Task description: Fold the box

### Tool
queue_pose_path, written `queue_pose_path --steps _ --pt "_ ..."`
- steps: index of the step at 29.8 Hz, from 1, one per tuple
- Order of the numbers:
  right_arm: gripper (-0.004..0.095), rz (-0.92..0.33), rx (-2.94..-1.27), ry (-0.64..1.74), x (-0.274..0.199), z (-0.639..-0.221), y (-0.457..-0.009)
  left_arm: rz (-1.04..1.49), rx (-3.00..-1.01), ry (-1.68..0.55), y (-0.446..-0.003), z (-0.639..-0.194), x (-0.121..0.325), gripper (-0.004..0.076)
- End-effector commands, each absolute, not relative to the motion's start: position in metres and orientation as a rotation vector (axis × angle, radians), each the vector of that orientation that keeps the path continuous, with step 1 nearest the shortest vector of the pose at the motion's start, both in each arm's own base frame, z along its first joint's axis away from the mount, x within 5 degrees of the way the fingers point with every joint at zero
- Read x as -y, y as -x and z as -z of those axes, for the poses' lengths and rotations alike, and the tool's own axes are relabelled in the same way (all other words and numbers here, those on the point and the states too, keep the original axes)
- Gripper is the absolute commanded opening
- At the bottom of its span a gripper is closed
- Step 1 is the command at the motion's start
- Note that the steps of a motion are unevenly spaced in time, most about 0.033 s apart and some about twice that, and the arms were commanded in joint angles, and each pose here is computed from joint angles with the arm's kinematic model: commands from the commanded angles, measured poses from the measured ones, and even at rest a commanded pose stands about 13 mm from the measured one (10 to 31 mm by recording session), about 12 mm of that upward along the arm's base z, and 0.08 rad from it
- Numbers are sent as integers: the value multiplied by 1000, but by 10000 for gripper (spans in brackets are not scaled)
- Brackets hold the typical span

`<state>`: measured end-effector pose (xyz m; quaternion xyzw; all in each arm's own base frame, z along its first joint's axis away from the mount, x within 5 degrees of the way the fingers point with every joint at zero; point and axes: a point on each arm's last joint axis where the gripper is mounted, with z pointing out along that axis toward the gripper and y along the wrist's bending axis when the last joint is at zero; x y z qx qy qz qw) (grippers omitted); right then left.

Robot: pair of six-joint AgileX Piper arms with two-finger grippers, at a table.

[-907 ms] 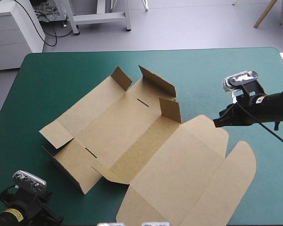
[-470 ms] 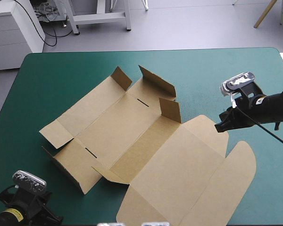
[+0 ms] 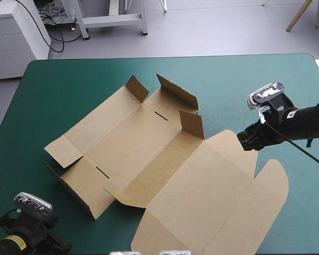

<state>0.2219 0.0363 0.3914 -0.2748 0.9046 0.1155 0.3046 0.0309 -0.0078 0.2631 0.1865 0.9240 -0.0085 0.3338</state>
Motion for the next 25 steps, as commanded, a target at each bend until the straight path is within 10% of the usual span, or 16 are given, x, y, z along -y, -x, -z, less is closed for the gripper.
queue_pose_path --steps 1,16,25 --pt "676 -365 -2305 681 -42 -402 -220 33 -2356 -473 -35 -273 9 -10" --pt "593 -481 -2170 839 -77 -439 -278 19 -2353 -488 -35 -273 9 -10" --pt "581 -318 -2234 1030 -141 -413 -345 -2 -2361 -491 -35 -272 7 -10"
